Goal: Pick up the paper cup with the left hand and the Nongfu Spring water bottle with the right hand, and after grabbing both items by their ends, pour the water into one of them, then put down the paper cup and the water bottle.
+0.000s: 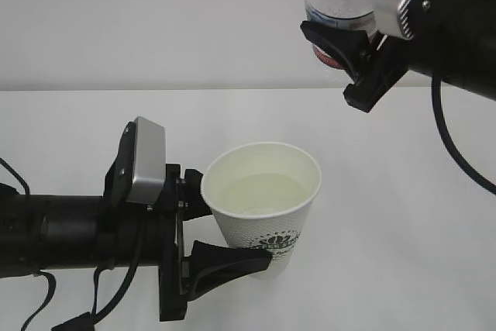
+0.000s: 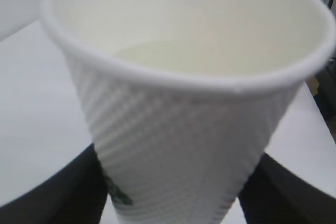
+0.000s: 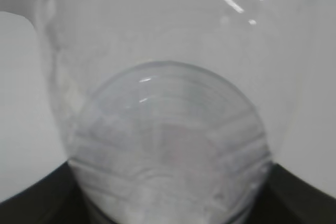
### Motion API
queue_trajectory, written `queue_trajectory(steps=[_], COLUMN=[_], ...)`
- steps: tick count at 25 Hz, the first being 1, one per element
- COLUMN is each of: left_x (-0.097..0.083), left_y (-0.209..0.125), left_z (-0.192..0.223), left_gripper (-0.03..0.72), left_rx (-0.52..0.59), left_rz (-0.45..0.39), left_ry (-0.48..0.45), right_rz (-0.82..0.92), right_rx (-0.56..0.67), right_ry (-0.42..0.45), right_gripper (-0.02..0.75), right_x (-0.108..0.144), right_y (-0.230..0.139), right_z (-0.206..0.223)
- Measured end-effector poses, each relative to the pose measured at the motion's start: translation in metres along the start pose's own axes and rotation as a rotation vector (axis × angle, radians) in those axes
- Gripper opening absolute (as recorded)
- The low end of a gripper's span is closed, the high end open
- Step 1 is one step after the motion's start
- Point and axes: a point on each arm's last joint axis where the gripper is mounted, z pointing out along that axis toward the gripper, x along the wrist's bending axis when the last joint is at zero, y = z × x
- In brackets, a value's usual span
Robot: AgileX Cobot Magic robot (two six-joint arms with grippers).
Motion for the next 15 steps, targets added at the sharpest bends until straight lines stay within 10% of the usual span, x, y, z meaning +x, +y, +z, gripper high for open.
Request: queue_trajectory(steps=[15], left_x=[0.0000], left_y=[0.0000], left_z=[0.0000], left_gripper=[0.517], left_rx=[0.000], left_rz=[0.000], left_ry=[0.000], right_rz=[0.149], right_rx=[0.118], right_ry=[0.008], right_gripper=[0.503], right_x=[0.0015], right_y=[-0.0106], right_z=[-0.0006])
